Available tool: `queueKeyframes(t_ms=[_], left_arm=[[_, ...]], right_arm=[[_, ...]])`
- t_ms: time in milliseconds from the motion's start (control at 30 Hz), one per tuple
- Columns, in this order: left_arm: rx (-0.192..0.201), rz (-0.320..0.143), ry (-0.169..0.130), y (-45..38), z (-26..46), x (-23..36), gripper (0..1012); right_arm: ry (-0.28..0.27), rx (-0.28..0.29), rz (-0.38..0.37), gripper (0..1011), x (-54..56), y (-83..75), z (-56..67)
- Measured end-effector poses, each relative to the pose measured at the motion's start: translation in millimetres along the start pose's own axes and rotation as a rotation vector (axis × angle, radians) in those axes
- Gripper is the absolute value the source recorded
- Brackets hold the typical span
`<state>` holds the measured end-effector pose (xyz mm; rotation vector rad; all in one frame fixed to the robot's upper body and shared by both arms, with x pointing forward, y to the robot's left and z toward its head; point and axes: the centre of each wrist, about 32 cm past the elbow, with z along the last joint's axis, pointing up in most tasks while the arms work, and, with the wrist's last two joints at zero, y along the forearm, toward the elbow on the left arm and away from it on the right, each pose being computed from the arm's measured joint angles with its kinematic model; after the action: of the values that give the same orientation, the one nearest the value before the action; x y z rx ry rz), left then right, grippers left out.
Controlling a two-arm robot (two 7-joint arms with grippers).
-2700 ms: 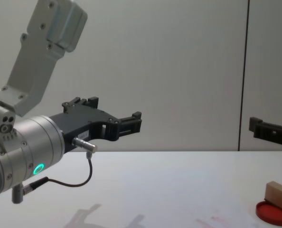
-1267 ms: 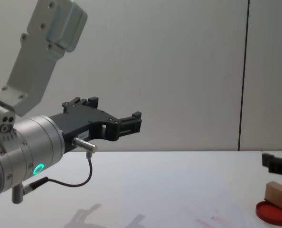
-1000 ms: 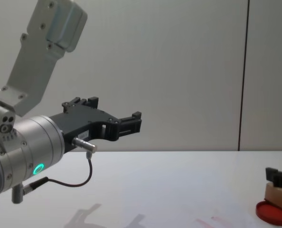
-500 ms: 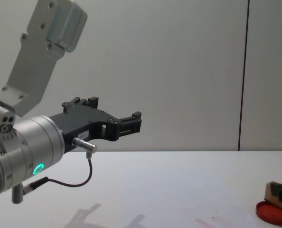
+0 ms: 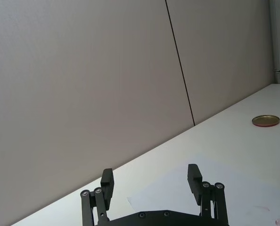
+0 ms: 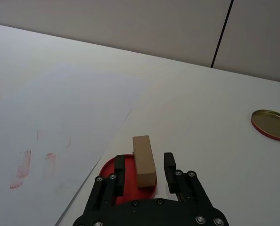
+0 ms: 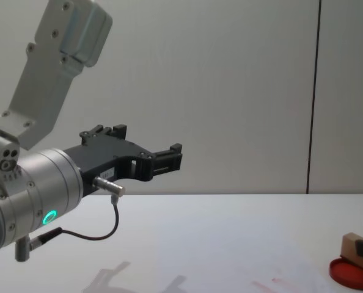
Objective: Use the one hand to pick up the stamp and affix it onto the A4 paper.
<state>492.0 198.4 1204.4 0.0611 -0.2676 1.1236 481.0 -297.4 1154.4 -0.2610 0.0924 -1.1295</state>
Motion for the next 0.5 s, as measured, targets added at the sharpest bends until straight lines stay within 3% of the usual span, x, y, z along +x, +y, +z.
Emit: queueKeyframes(t_ms=[233, 267, 500], left_arm=[[0.0, 0.0, 0.0, 0.0, 0.0, 0.0, 993], [0.0, 0.0, 0.0, 0.0, 0.0, 0.0, 993], [0.0, 0.0, 0.0, 0.0, 0.0, 0.0, 993]], right_arm=[[0.0, -0.005, 0.002, 331, 0.3, 1.5, -1.3], [-0.002, -0.005, 0.001, 264, 0.2, 1.7, -1.6], [-0.018, 0.014, -0.007, 203, -1.0, 2.5, -1.4]])
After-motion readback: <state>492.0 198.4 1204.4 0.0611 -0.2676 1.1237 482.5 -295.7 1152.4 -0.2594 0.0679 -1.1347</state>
